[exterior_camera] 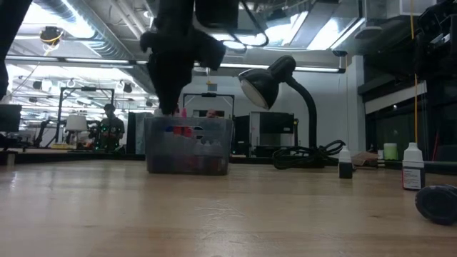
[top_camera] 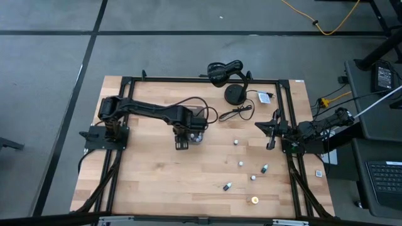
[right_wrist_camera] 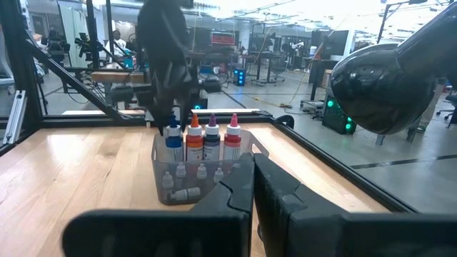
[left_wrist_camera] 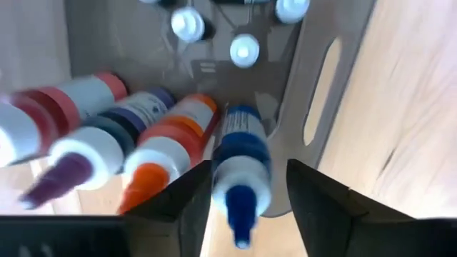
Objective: Pick & Place food coloring
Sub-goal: Put the big blue food coloring bottle into the gray transparent bin, then put the big yellow food coloring bottle into the gray transparent bin
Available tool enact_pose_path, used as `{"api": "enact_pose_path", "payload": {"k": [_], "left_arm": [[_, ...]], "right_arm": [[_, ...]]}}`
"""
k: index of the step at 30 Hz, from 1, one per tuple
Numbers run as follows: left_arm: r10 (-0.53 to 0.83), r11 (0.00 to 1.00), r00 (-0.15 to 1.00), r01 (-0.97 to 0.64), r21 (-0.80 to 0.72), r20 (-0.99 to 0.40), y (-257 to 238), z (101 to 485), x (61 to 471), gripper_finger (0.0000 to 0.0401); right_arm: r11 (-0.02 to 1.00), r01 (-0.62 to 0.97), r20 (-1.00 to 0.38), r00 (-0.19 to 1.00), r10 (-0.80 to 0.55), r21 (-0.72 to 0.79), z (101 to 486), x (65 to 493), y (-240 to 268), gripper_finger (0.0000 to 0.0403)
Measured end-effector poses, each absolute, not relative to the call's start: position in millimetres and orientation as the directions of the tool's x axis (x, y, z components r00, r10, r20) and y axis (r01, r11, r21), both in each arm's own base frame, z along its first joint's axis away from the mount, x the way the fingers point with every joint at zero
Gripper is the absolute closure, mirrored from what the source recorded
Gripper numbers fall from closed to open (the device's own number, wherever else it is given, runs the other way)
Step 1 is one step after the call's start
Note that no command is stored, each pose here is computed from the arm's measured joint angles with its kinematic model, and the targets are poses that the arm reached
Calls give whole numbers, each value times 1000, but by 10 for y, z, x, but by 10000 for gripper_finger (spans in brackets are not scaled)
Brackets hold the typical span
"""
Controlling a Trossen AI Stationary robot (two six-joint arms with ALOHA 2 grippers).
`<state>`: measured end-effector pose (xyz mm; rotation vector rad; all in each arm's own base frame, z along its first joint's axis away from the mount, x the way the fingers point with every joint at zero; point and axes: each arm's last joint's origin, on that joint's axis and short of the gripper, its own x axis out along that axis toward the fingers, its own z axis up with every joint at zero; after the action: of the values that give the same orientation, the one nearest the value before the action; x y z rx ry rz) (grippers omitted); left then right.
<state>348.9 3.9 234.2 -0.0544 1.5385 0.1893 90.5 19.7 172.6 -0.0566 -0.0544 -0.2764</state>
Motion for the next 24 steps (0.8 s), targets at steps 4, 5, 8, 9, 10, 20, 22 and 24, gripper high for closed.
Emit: {"api": "enact_pose_path", "payload": {"k": [4,5,8,9,10,20,22,24], "left_arm": [[83,983,55,-166,73,-995,37,2491,3532,196],[72,985,64,-164,60,-995,23,2534,3542,188],[31,987,98,-161,14,-995,-37,2675,3573,166],[25,987,109,-159,7,-994,-65,2734,3580,160],[24,988,121,-156,5,-992,-92,2803,3587,154],[-11,999,250,-35,-20,-968,-630,3445,3527,136],[-26,1000,275,-1,-28,-961,-783,3510,3500,137],[-35,999,294,22,-29,-955,-916,3530,3482,136]], "right_arm": [[960,275,61,960,-271,-48,1726,905,196,388],[960,274,61,961,-271,-48,1725,905,197,388],[960,274,61,961,-271,-48,1726,905,197,388],[960,274,61,961,-271,-48,1726,905,197,388],[960,274,61,961,-271,-48,1726,905,197,388],[960,274,61,961,-271,-48,1726,905,197,388],[960,274,61,961,-271,-49,1726,905,196,388],[960,274,61,961,-271,-48,1726,905,197,388]]}}
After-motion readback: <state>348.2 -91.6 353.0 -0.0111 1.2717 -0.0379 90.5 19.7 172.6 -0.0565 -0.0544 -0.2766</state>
